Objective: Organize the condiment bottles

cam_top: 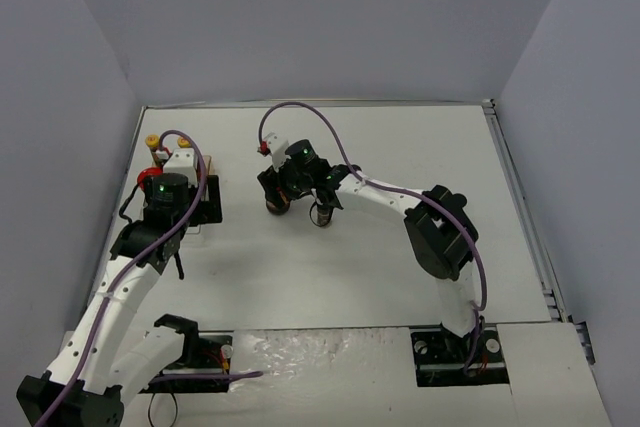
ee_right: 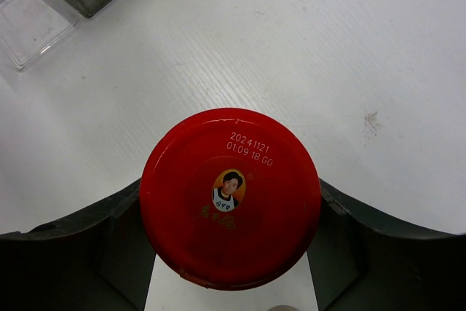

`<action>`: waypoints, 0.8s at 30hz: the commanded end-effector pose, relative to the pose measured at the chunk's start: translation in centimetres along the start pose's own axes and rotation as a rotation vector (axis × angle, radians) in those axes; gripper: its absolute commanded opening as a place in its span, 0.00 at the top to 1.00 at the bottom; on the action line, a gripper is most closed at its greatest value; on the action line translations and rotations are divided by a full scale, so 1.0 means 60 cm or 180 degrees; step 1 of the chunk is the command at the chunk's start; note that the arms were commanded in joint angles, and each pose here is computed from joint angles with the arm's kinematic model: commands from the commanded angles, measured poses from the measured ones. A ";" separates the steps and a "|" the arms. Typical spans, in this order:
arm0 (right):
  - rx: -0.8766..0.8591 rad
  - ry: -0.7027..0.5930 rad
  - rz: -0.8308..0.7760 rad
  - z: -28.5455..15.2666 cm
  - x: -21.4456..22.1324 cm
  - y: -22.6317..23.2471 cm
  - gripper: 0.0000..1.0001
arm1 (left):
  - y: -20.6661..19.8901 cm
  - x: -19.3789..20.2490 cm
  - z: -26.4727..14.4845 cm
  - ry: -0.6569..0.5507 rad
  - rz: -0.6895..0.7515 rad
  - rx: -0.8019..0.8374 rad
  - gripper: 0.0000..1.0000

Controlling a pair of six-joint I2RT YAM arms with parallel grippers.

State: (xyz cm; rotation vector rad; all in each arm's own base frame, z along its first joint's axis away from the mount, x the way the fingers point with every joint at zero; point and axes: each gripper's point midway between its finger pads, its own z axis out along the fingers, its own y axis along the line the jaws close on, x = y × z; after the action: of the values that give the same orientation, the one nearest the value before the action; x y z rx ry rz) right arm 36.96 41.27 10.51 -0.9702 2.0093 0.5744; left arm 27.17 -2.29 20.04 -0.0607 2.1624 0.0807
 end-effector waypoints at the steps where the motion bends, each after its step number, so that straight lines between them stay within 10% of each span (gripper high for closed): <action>1: -0.0067 -0.0765 -0.0151 -0.019 -0.113 0.015 0.75 | -0.020 -0.052 -0.009 -0.0281 -0.0124 0.0215 0.03; 15: -0.0041 -0.0739 -0.0187 -0.058 -0.142 0.028 0.03 | -0.066 -0.054 -0.009 -0.0291 -0.0084 0.0698 0.03; 24: 0.0361 -0.0883 -0.0129 -0.222 -0.152 0.009 0.00 | -0.107 -0.103 -0.026 -0.0264 -0.0132 0.1060 0.03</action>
State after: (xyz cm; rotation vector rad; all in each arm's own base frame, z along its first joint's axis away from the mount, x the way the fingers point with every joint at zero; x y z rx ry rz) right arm 35.01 40.25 17.66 -0.9416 1.8879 0.5948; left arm 27.88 -6.79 20.67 0.0721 2.1806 -0.1841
